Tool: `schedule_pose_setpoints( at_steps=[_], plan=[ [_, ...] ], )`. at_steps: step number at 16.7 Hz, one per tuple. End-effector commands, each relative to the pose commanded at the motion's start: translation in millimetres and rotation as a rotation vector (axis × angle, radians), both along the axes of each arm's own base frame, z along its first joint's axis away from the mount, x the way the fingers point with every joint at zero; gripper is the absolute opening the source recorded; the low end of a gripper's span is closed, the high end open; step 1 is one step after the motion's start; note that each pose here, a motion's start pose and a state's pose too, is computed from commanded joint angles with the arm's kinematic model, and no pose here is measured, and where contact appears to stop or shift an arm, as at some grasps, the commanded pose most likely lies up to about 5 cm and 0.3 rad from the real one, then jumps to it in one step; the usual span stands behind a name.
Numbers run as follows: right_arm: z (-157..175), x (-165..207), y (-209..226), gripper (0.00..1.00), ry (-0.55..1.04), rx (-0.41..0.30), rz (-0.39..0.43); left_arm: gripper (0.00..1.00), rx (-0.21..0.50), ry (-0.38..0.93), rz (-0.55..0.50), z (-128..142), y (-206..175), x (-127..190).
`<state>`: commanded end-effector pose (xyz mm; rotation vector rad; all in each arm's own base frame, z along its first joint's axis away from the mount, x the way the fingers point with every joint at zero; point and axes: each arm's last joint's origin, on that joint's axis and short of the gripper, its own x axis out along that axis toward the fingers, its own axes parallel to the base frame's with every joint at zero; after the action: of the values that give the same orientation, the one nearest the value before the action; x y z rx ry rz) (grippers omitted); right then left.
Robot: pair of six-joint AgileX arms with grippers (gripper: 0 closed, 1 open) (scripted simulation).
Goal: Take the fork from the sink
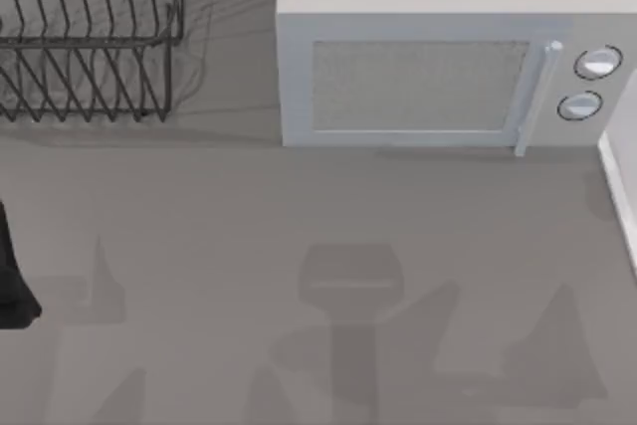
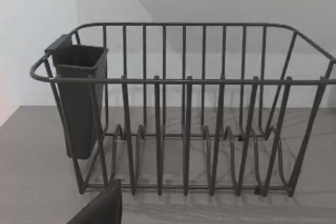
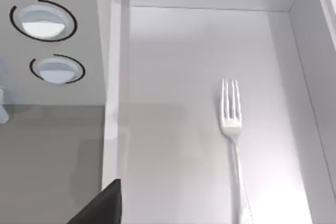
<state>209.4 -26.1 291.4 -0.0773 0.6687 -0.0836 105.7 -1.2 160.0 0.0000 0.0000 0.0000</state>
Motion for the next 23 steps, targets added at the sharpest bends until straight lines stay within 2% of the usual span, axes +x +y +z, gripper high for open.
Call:
schedule_pose_setpoints(
  at_steps=[2, 5, 8, 11, 16, 23],
  plan=[
    [6, 45, -12, 1.00, 0.157, 0.003, -0.009, 1.00, 0.000, 0.000, 0.000, 0, 0, 0],
    [-8, 114, -35, 1.00, 0.385, 0.020, -0.017, 1.00, 0.000, 0.000, 0.000, 0, 0, 0],
    [-43, 172, -60, 1.00, 0.590, 0.049, -0.017, 1.00, 0.000, 0.000, 0.000, 0, 0, 0],
    [-86, 210, -81, 1.00, 0.752, 0.082, -0.013, 1.00, 0.000, 0.000, 0.000, 0, 0, 0],
    [-130, 235, -99, 1.00, 0.892, 0.118, -0.005, 1.00, 0.000, 0.000, 0.000, 0, 0, 0],
    [-134, 237, -98, 1.00, 0.902, 0.118, 0.000, 1.00, 0.000, 0.000, 0.000, 0, 0, 0]
  ],
)
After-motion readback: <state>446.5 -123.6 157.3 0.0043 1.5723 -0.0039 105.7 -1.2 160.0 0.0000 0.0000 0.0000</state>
